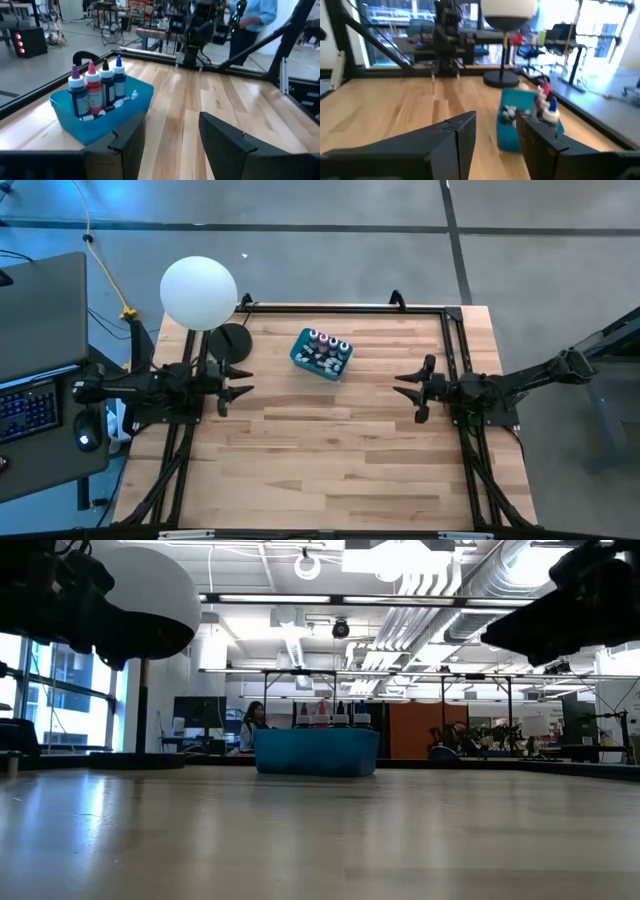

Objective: Pick & Place food coloring
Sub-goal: Return to Home Position

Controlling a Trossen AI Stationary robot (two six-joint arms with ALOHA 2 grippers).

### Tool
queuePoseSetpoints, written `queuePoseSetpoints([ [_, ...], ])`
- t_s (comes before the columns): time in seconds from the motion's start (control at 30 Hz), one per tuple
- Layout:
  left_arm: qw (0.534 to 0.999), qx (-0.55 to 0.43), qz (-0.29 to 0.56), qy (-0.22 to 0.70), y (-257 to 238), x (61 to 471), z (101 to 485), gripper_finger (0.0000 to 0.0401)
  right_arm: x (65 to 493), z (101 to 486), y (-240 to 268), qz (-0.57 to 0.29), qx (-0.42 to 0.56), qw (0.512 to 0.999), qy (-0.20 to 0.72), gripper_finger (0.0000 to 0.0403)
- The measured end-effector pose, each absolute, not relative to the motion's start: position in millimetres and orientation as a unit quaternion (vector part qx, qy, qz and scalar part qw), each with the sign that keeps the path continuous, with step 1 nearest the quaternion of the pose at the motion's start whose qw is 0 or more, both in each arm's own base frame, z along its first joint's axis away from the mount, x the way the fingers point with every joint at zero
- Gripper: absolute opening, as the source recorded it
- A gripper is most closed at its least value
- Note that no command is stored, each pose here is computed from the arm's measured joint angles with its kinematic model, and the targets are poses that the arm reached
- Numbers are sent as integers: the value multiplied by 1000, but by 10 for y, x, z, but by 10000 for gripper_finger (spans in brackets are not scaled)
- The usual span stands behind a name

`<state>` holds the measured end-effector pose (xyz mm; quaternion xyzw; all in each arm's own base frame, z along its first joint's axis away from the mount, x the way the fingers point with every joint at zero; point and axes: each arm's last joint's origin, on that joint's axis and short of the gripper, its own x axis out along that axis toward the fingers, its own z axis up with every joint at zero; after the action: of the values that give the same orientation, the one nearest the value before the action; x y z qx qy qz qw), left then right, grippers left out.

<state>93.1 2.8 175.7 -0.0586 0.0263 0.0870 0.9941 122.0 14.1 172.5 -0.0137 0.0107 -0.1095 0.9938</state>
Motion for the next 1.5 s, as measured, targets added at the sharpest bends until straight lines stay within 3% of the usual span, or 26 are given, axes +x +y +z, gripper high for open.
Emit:
queuePoseSetpoints([
  [0.3, 995, -50, 82, 29, 24, 951, 1747, 182, 1223, 1698, 157, -82, 19, 996, 21, 133],
  [1.5, 996, -51, 71, 26, 17, 988, 1707, 182, 1210, 1591, 140, -108, -26, 991, 78, 133],
])
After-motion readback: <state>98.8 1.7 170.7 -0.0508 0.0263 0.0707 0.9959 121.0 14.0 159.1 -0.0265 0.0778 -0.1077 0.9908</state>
